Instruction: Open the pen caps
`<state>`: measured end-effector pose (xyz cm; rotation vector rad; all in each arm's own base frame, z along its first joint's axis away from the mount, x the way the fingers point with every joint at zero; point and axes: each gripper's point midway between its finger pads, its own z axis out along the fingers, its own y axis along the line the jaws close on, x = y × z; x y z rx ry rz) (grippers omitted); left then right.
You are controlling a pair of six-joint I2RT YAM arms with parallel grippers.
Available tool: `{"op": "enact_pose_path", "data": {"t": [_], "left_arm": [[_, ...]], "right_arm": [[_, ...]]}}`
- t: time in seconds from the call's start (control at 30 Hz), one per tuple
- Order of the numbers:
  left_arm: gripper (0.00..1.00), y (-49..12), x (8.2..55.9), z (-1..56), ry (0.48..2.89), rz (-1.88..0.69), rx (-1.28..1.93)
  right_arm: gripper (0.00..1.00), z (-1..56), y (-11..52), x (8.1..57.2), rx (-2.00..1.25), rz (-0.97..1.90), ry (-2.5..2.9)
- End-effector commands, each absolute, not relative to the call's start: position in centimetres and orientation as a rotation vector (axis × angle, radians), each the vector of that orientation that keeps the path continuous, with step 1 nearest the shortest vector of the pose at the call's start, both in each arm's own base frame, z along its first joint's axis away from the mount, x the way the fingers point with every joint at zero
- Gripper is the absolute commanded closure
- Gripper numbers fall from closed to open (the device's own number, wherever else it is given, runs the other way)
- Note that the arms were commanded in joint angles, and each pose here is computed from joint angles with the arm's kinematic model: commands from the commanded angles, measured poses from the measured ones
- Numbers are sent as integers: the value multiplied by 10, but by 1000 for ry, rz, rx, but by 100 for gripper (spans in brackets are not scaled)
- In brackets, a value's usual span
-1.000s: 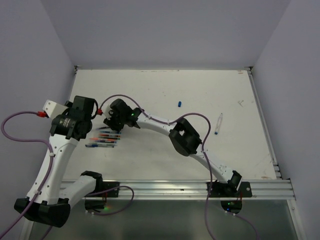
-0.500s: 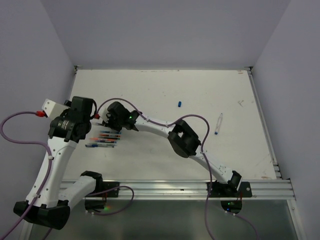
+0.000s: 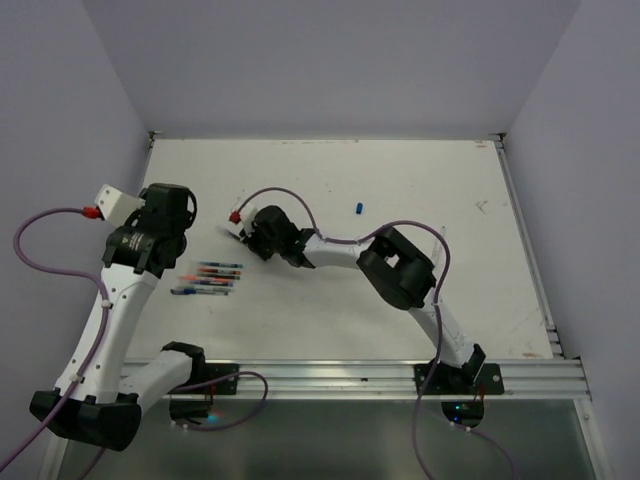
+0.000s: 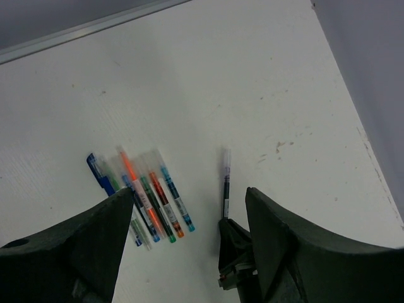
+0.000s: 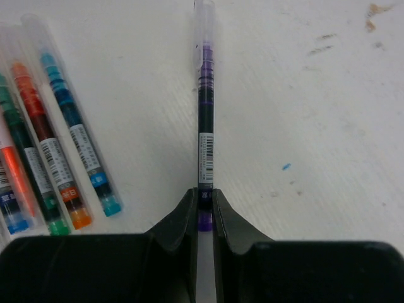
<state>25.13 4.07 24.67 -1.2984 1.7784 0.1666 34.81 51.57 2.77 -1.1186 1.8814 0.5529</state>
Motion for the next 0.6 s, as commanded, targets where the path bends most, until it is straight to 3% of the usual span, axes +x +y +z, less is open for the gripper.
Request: {"op": "enact_pose_path", "data": {"t": [0.0,0.13,0.37,0.57], "left_arm": [[25,37,269,259,1736,94,-1243],[25,12,298,257,1830,-23,-1032],[28,-86,351,231,1969,-514,-553],[32,-132,379,210,2027,-752,-445]], "right_arm": [[100,106,510,375,-879,637,1786],[100,113,478,371,-828,633,1813],[100,119,416,342,-717,677,1879],[100,136,375,310,-689,676,1896]]}}
